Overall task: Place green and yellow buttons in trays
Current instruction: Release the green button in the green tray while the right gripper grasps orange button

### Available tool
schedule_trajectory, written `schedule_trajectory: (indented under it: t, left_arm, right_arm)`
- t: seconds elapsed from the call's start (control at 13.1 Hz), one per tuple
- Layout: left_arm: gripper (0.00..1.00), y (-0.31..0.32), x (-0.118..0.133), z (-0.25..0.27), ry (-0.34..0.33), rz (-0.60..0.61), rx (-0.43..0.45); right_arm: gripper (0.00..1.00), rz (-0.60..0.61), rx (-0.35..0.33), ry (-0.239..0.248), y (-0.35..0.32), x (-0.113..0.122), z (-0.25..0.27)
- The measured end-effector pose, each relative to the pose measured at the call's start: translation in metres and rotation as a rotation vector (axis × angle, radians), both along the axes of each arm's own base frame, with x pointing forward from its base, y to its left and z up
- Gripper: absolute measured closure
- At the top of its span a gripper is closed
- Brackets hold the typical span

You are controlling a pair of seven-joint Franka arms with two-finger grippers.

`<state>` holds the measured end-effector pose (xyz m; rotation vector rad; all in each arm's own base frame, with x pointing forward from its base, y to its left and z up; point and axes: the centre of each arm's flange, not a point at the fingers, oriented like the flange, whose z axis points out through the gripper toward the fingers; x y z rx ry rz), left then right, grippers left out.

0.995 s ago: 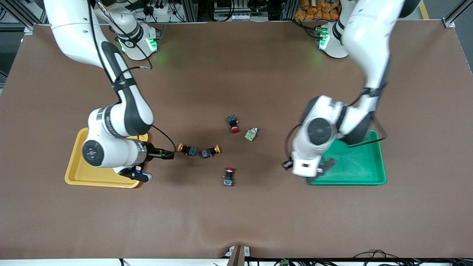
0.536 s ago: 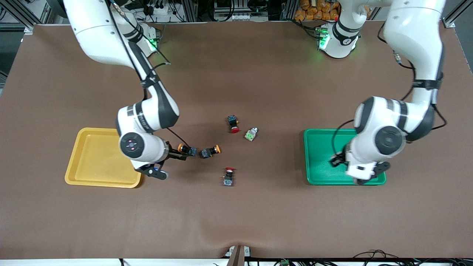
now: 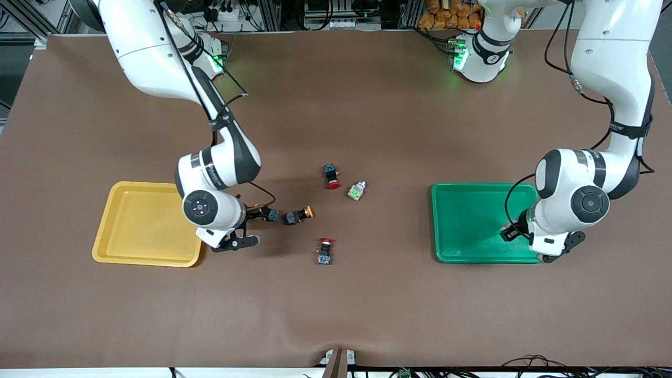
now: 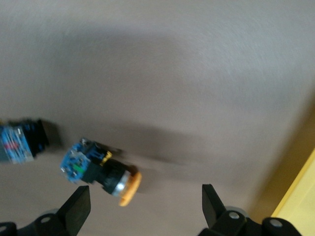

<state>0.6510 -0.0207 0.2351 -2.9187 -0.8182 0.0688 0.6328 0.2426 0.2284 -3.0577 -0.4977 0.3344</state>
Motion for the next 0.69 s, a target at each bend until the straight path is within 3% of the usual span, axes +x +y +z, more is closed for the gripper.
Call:
schedule_trajectory:
  t: [0.08, 0.15, 0.31, 0.38, 0.54, 0.69]
  left_arm:
    - [0.34, 0.006, 0.0, -0.003, 0.0, -0.009, 0.016]
    - [0.28, 0.009, 0.0, -0.003, -0.001, -0.017, 0.027]
    - [0.08, 0.007, 0.001, -0.001, -0.008, -0.023, 0.028]
    - [0.0, 0.005, 0.002, 0.002, -0.013, -0.026, 0.027]
    - [0.0, 0.002, 0.004, 0.016, -0.029, -0.037, 0.026]
    - [0.0, -0.023, 0.001, 0.036, -0.023, -0.065, 0.012]
  right_arm:
    - [0.0, 0.085, 0.029, 0.007, -0.008, 0.002, -0.001]
    - [0.0, 0.154, 0.063, 0.012, -0.012, 0.002, -0.001]
    - [0.0, 0.27, 0.118, 0.005, -0.004, -0.004, 0.009]
    - [0.0, 0.356, 0.14, -0.014, 0.007, -0.008, 0.02]
    - [0.0, 0.605, 0.188, -0.106, 0.032, -0.013, 0.04]
    - [0.0, 0.732, 0.205, -0.155, 0.042, -0.015, 0.045]
